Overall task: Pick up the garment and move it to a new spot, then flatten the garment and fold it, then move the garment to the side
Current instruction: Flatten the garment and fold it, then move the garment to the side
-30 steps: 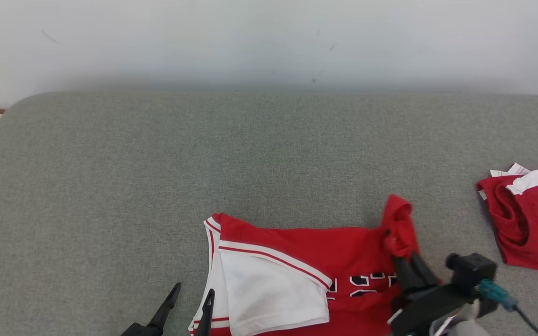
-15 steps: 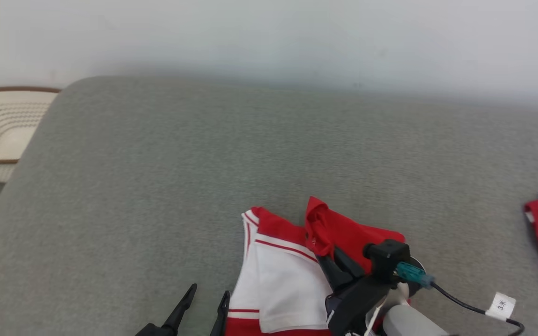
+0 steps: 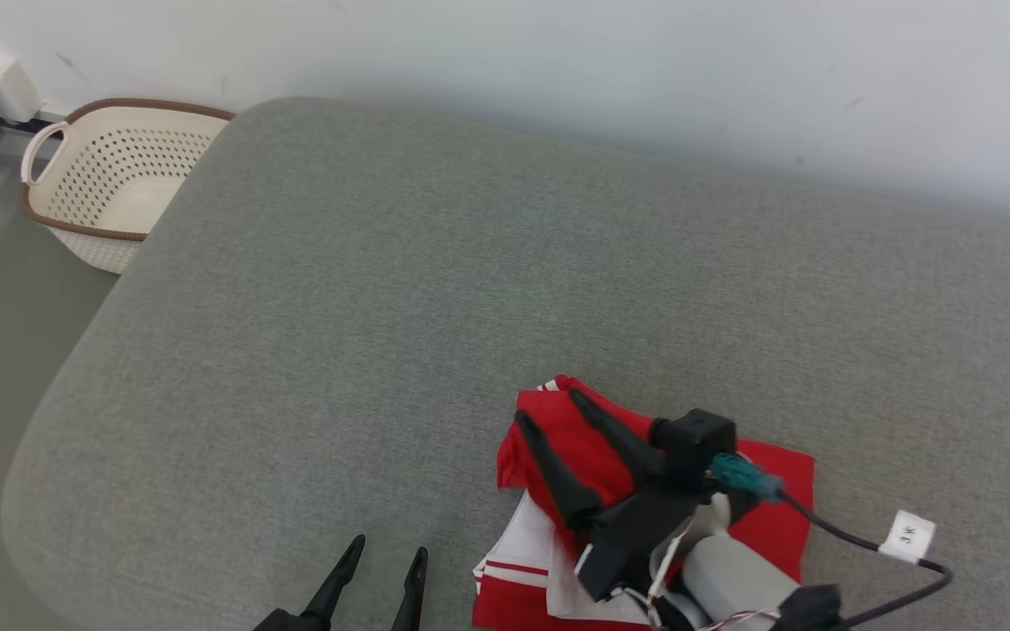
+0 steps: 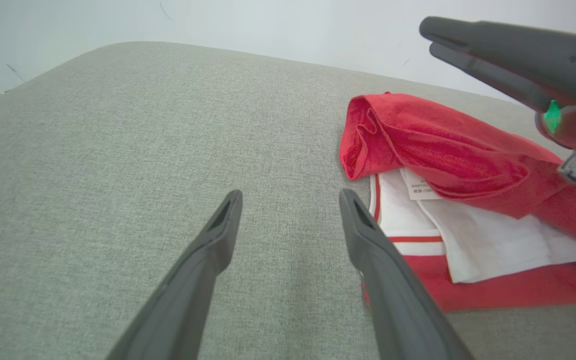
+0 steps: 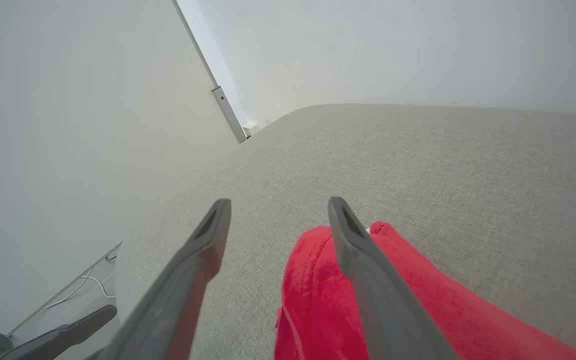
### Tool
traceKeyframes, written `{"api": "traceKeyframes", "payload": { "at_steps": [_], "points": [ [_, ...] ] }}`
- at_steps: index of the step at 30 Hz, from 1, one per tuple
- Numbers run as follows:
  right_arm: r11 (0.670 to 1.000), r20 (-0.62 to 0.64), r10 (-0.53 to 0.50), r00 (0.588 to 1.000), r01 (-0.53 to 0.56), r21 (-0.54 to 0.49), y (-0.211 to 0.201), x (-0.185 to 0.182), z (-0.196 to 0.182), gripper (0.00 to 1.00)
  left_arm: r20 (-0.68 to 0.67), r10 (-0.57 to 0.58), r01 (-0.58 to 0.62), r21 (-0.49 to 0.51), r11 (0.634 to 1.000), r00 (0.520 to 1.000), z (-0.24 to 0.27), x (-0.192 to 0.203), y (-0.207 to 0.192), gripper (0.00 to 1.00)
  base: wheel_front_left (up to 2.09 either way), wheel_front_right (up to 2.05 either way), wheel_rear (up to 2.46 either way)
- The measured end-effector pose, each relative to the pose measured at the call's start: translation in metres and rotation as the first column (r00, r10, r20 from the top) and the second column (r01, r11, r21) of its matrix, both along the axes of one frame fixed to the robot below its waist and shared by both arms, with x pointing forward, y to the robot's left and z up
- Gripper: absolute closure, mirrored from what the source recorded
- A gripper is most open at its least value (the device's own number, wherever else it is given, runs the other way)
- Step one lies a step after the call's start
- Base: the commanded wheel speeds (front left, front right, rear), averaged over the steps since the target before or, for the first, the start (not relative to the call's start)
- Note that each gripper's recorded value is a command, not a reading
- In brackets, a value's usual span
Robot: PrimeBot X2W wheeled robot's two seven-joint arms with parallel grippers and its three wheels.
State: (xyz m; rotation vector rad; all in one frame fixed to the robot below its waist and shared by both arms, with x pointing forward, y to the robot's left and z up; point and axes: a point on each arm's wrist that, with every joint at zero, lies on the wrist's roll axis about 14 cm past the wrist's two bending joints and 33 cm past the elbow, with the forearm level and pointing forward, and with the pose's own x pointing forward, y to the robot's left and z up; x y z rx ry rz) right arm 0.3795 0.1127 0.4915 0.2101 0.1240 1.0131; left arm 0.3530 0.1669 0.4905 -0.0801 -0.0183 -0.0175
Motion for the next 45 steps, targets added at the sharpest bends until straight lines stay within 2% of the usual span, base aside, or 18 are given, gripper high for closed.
{"api": "traceKeyframes", "payload": {
  "at_steps": [6, 11, 16, 19, 31, 32, 33, 34, 40, 45],
  "points": [
    [0.990, -0.010, -0.136, 0.991, 0.136, 0.042, -0.044, 0.020, 0.005, 0.00, 0.007, -0.042, 0.042, -0.005, 0.999, 0.999, 0.001, 0.009, -0.013, 0.00, 0.00, 0.00, 0.00],
    [0.949, -0.059, -0.315, 0.947, 0.316, 0.010, -0.110, 0.029, -0.016, 0.00, 0.022, -0.085, 0.085, -0.010, 0.996, 0.996, 0.005, 0.017, -0.027, 0.00, 0.00, 0.00, 0.00],
    [0.906, -0.122, -0.424, 0.897, 0.421, -0.051, -0.151, 0.018, -0.045, 0.00, 0.038, -0.116, 0.116, -0.009, 0.993, 0.993, 0.010, 0.023, -0.036, 0.00, 0.00, 0.00, 0.00],
    [0.891, -0.150, -0.454, 0.878, 0.447, -0.075, -0.160, 0.014, -0.057, 0.00, 0.041, -0.119, 0.120, -0.009, 0.993, 0.992, 0.011, 0.023, -0.037, 0.00, 0.00, 0.00, 0.00],
    [0.882, -0.217, -0.471, 0.855, 0.454, -0.124, -0.153, 0.024, -0.083, 0.00, 0.028, -0.066, 0.066, 0.005, 0.998, 0.997, 0.008, 0.015, -0.018, 0.00, 0.00, 0.00, 0.00],
    [0.885, -0.223, -0.466, 0.856, 0.449, -0.124, -0.151, 0.024, -0.084, 0.05, 0.029, -0.060, 0.060, 0.006, 0.998, 0.998, 0.008, 0.014, -0.016, 0.00, 0.00, 0.00, 0.00],
    [0.889, -0.223, -0.458, 0.861, 0.441, -0.125, -0.148, 0.024, -0.084, 0.50, 0.030, -0.055, 0.054, 0.007, 0.999, 0.998, 0.009, 0.013, -0.014, 0.00, 0.00, 0.00, 0.00],
    [0.892, -0.221, -0.453, 0.864, 0.435, -0.124, -0.146, 0.025, -0.083, 1.00, 0.030, -0.050, 0.050, 0.008, 0.999, 0.998, 0.009, 0.013, -0.013, 0.00, 0.00, 0.00, 0.00],
    [0.892, -0.191, -0.452, 0.872, 0.440, -0.101, -0.147, 0.030, -0.070, 1.00, 0.041, -0.054, 0.053, 0.007, 0.999, 0.998, 0.012, 0.014, -0.014, 0.00, 0.00, 0.00, 0.00],
    [0.879, -0.084, -0.477, 0.875, 0.474, -0.056, -0.163, 0.046, -0.038, 1.00, 0.053, -0.078, 0.077, 0.003, 0.997, 0.996, 0.016, 0.016, -0.023, 0.00, 0.00, 0.00, 0.00]
  ]
}}
